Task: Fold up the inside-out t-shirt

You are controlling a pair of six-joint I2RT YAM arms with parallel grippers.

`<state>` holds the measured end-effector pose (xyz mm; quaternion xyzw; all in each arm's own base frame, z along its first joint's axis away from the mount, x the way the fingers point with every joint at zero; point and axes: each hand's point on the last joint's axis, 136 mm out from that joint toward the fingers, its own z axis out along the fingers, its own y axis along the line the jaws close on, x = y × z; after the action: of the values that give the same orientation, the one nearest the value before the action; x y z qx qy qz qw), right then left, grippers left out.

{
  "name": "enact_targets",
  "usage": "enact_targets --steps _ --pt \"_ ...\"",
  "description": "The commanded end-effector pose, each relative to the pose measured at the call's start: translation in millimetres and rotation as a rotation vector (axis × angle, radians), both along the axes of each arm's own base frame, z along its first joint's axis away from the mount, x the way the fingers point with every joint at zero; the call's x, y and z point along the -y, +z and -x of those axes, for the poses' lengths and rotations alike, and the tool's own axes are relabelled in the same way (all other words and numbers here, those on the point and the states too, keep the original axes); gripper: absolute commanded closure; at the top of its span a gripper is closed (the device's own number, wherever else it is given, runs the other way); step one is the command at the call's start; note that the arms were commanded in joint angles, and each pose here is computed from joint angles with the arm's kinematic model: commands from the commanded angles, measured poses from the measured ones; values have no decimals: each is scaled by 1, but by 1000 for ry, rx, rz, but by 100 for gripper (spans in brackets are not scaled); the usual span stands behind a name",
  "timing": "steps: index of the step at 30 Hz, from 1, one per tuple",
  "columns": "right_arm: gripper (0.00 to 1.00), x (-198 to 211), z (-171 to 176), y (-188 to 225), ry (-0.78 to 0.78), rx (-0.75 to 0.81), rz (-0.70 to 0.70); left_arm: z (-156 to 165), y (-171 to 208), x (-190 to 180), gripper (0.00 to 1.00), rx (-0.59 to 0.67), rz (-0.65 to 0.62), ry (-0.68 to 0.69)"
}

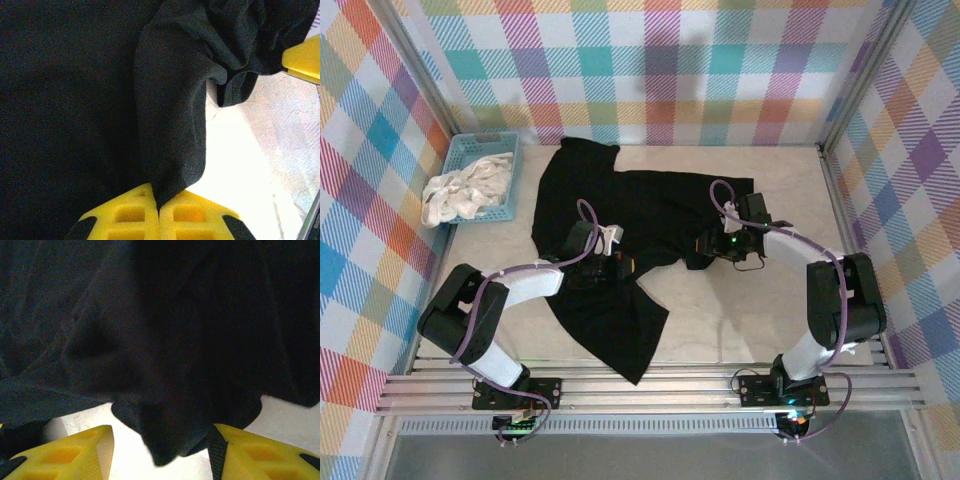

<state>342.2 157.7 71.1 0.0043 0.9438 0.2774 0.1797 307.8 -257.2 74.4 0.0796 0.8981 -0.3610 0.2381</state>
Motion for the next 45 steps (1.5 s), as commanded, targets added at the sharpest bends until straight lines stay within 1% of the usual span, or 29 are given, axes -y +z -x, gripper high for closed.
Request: enact_targets --steps 1,7,13,18,22,26,31,34,38,41,43,44,45 --pt "47 -2 -4 9 -48 59 -7 -2 6 -3 100 11 -1 -5" --pt "48 -5 6 1 -84 95 10 -1 6 -3 100 8 1 -7" --pt "54 -17 1 -3 -104 111 -24 0 5 -2 100 7 1 -12" --pt "62 -19 -7 -5 -143 123 -41 1 6 -3 100 11 -1 -13" --pt "66 -21 -10 -7 -147 115 -40 2 5 -4 100 12 -6 -16" --pt "69 -20 -10 -9 -167 120 -20 2 5 -4 100 12 -6 -18" --pt "77 -13 -13 -8 -209 153 12 2 3 -3 100 7 -4 -22" --pt "85 -5 -15 0 -240 189 34 2 3 -2 100 4 -3 -22" --pt "95 8 -17 17 -254 261 97 2 4 0 100 4 4 -31" --pt "100 18 -23 37 -235 324 163 0 6 5 100 8 13 -43" --pt "100 26 -30 54 -215 368 186 -7 10 7 100 18 9 -31" --pt "100 30 -34 60 -210 380 187 -12 12 9 99 25 8 -23" --pt "100 33 -38 68 -191 397 176 -18 15 9 95 31 2 -2"
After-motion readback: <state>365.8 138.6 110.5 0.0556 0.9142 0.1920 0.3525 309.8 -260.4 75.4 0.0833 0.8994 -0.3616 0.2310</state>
